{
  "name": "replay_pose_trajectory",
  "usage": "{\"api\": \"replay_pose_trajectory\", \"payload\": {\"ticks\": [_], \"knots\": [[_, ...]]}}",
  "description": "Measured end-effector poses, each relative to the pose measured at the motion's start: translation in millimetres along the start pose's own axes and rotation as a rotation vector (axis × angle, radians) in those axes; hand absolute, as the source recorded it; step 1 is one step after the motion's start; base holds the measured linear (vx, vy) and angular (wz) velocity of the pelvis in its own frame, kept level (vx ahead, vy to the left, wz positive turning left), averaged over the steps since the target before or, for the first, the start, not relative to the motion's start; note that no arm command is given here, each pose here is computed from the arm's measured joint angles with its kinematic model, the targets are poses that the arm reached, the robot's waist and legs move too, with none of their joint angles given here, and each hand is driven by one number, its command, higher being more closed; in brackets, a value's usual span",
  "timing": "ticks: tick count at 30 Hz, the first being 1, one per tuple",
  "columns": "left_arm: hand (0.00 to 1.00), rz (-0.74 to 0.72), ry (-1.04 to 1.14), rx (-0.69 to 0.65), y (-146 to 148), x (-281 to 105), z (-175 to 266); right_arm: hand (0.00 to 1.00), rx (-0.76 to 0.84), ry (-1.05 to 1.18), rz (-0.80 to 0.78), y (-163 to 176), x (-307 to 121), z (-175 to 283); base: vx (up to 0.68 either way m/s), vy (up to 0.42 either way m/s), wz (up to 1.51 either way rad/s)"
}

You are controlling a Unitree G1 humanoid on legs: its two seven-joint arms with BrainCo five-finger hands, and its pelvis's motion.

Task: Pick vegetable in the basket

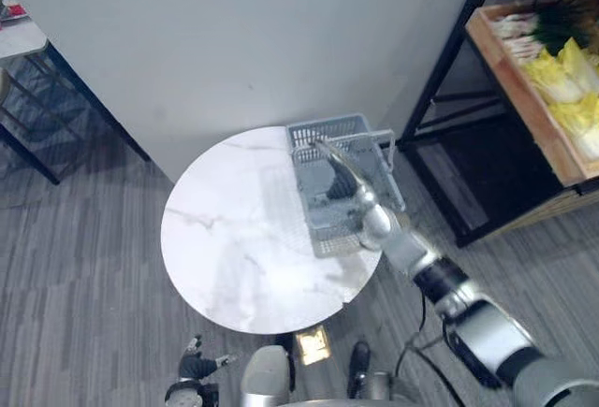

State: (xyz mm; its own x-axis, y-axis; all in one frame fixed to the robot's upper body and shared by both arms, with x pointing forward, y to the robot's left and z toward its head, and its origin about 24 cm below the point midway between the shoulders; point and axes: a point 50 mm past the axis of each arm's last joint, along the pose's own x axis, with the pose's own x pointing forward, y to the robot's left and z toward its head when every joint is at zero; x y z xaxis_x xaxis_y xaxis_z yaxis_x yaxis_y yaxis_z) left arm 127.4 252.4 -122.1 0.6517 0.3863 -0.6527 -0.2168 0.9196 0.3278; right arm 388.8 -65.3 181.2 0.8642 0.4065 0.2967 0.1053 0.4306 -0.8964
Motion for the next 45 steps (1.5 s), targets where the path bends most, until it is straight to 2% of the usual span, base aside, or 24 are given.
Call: {"api": "replay_pose_trajectory", "payload": {"ticks": [6, 10, 11, 18, 23, 26, 32, 35, 37, 39, 41, 45], "knots": [[0.0, 0.028, -0.07, -0.042, -1, 7, 20, 0.0, -0.11, 0.135, -0.035, -33, 15, -28, 0.05, 0.002, 0.22], [0.0, 0.035, -0.093, -0.099, -2, 10, 28, 0.0, -0.205, 0.216, -0.118, -78, 25, -42, 0.02, -0.003, 0.11], [0.0, 0.035, -0.097, -0.104, -2, 11, 30, 1.0, -0.213, 0.233, -0.127, -83, 24, -47, -0.01, -0.01, 0.19], [0.0, 0.018, -0.137, -0.136, -8, 13, 41, 1.0, -0.277, 0.448, -0.2, -130, 1, -98, -0.03, -0.014, 0.21], [0.0, -0.012, -0.162, -0.119, -15, 14, 50, 1.0, -0.289, 0.473, -0.21, -139, -6, -107, -0.02, 0.0, 0.05], [0.0, -0.026, -0.162, -0.107, -19, 13, 50, 1.0, -0.216, 0.446, -0.236, -131, -13, -109, 0.01, 0.006, -0.07], [0.0, -0.03, -0.17, -0.103, -19, 13, 51, 1.0, -0.053, 0.395, -0.259, -88, -49, -115, 0.04, 0.015, -0.14], [0.0, -0.032, -0.166, -0.096, -20, 11, 50, 1.0, 0.165, 0.409, -0.292, -52, -83, -114, 0.04, 0.02, -0.2], [0.0, -0.03, -0.147, -0.097, -19, 9, 45, 1.0, 0.36, 0.466, -0.299, -18, -116, -114, 0.04, 0.011, -0.14], [0.0, -0.032, -0.128, -0.105, -18, 8, 41, 1.0, 0.46, 0.541, -0.286, 7, -145, -117, 0.02, 0.014, -0.19], [0.0, -0.021, -0.109, -0.11, -16, 6, 33, 1.0, 0.526, 0.635, -0.274, 27, -183, -120, -0.02, 0.017, -0.36], [0.0, 0.004, -0.052, -0.123, -9, -1, 16, 1.0, 0.584, 0.762, -0.29, 44, -225, -126, -0.04, 0.02, -0.31]]}}
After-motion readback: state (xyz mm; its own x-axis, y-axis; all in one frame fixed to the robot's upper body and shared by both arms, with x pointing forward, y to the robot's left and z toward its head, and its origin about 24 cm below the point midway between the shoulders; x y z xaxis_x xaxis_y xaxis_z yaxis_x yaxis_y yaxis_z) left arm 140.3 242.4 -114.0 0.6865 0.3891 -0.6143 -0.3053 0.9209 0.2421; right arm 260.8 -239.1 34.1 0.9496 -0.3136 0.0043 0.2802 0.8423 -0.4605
